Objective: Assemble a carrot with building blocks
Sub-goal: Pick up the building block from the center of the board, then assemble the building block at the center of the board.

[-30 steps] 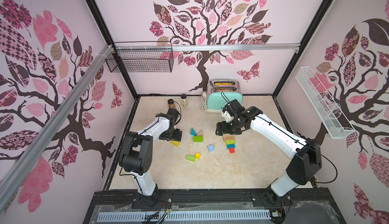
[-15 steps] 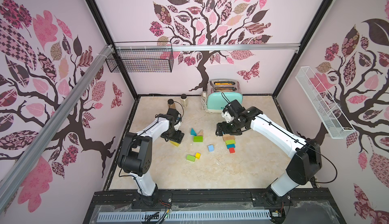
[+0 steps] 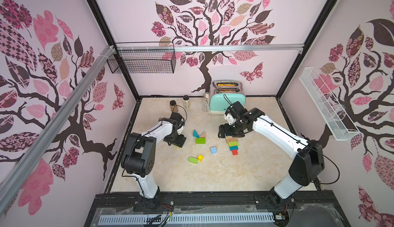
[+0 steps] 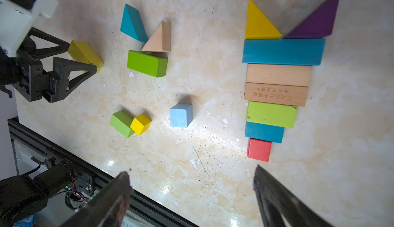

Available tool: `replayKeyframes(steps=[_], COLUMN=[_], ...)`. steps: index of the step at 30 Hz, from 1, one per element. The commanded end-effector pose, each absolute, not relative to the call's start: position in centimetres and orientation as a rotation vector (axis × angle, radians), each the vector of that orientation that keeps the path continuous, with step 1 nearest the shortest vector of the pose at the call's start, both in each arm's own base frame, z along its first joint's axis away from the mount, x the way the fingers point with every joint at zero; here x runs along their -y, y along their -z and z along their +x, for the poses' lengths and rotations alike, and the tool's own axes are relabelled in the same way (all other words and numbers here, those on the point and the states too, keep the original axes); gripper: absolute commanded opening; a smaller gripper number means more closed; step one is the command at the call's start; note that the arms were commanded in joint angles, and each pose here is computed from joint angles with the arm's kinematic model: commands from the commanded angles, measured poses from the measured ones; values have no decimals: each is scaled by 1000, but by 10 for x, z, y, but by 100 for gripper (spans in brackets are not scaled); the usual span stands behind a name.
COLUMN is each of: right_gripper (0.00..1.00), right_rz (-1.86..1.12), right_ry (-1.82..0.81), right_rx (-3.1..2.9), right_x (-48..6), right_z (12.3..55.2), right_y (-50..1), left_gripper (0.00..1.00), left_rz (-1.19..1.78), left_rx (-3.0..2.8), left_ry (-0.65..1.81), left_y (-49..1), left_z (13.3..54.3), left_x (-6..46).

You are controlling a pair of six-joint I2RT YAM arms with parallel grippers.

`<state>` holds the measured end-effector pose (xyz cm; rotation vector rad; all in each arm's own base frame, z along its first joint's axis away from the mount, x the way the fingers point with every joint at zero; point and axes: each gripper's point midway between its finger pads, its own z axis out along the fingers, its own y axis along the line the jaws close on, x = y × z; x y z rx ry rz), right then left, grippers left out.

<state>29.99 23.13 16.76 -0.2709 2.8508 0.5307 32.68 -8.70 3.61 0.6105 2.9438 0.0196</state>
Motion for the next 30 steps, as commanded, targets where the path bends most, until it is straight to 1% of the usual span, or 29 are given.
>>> replayKeyframes(steps=[1,6,10,12,14,16,22,25,30], right_gripper=[93,93,93,93,93,93,93,93,93], right_rz=[-270,-267,-269,-266,-266,-266,-271,-276,-278], right_ry=[-550,-555,-557,-557,-560,-563,-578,-589,-593], right_rx=[-2839,-2837,-2837,-2837,-2837,-2836,-2836,-2833,-2826], right_x=[-234,-234,-235,-235,-235,-235,-236,-237,-236], right_z=[304,304,304,304,304,303,302,301,300], right_y=[-170,-171,-171,-171,-171,-172,-170,-170,-170], left_gripper=[77,63,50,45,43,40,35,34,33], left_rz=[602,573,543,538,516,429,150,48,-48], left_rx=[-2961,-2938,-2917,-2905,-2895,-2889,-2847,-2847,-2866], left_ry=[-33,-26,-19,-29,-25,-26,147,234,295], left_y=[-29,-34,-41,-47,-55,-66,-99,-102,-89], left_z=[324,327,328,326,321,319,304,296,291], left_x=[87,94,107,115,125,129,156,176,208])
